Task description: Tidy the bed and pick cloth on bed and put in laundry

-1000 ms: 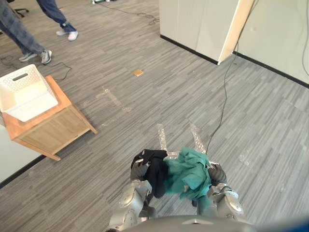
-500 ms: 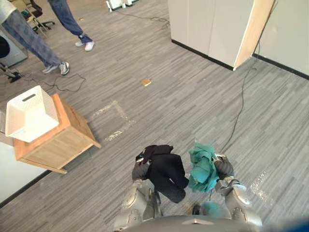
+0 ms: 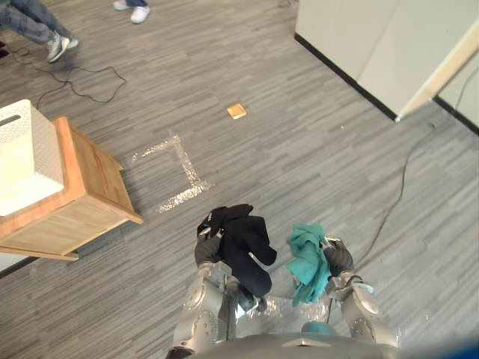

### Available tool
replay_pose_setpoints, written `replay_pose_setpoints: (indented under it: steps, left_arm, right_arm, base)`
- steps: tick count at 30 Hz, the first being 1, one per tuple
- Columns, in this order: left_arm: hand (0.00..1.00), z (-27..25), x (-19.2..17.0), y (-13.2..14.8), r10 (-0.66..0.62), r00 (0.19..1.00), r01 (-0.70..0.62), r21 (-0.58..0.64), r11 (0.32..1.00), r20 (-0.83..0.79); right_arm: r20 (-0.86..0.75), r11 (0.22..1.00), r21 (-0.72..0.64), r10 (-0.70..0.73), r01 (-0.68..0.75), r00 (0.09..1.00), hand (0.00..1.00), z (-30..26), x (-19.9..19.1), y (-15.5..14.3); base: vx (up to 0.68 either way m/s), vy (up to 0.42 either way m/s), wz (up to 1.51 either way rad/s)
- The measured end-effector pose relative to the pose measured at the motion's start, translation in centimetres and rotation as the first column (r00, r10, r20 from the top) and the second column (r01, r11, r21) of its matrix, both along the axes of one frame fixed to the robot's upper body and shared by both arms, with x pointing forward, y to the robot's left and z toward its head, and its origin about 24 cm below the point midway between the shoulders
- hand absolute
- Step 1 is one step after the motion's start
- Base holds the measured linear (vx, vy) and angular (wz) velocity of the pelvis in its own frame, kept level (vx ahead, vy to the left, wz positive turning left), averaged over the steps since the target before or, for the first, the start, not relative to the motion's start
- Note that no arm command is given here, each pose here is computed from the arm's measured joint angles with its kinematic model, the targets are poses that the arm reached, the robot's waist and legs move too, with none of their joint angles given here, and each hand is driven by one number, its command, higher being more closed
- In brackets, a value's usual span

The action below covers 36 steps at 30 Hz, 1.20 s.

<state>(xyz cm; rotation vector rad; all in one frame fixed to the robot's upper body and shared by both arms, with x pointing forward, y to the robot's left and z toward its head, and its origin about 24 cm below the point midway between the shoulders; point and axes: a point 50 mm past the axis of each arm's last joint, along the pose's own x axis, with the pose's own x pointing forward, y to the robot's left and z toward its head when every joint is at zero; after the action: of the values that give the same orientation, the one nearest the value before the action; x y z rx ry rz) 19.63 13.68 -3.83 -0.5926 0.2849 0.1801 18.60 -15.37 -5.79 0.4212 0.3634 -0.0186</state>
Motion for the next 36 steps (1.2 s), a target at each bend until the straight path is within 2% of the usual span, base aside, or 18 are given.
replay_pose_setpoints:
  steps: [7,12,15,19,30,36]
  left_arm:
    - [1.0,0.6,0.3,0.2,-0.064,0.998,0.063,0.035,0.997,0.02]
    - [1.0,-0.9,-0.5,-1.3,-0.16,0.985,0.162,0.033,0.986,-0.071]
    - [1.0,-1.7,-1.4,-0.9,-0.169,0.979,0.176,0.06,0.983,-0.117]
    - [1.0,-1.8,-2.0,-2.8,-0.262,0.959,0.266,0.031,0.963,-0.107]
    - [1.0,-2.1,-2.9,-2.9,-0.225,0.969,0.222,-0.038,0.974,-0.104]
    - [1.0,-1.5,-2.7,-2.9,-0.196,0.977,0.191,-0.059,0.98,-0.08]
  right_arm:
    - [-0.055,0.999,-0.012,-0.049,0.048,0.997,1.0,-0.8,-1.4,-0.4]
    - [-0.076,0.997,0.021,-0.076,0.078,0.994,1.0,-1.2,-2.3,-0.5]
    - [-0.065,0.996,0.033,-0.08,0.082,0.995,1.0,-1.0,-2.1,-0.2]
    - [-0.053,0.991,0.028,-0.127,0.129,0.99,1.0,-0.7,-2.1,-1.2]
    - [-0.034,0.994,-0.008,-0.107,0.106,0.994,1.0,-0.4,-2.8,-2.8]
    - [-0.033,0.998,0.004,-0.055,0.055,0.998,1.0,-0.5,-2.8,-2.1]
  base:
    - [0.27,-0.109,1.11]
    - [0.29,-0.346,0.87]
    - [0.38,-0.456,0.35]
    - [0.4,-0.402,0.38]
    - [0.29,-0.203,0.1]
    - [0.37,0.024,-0.02]
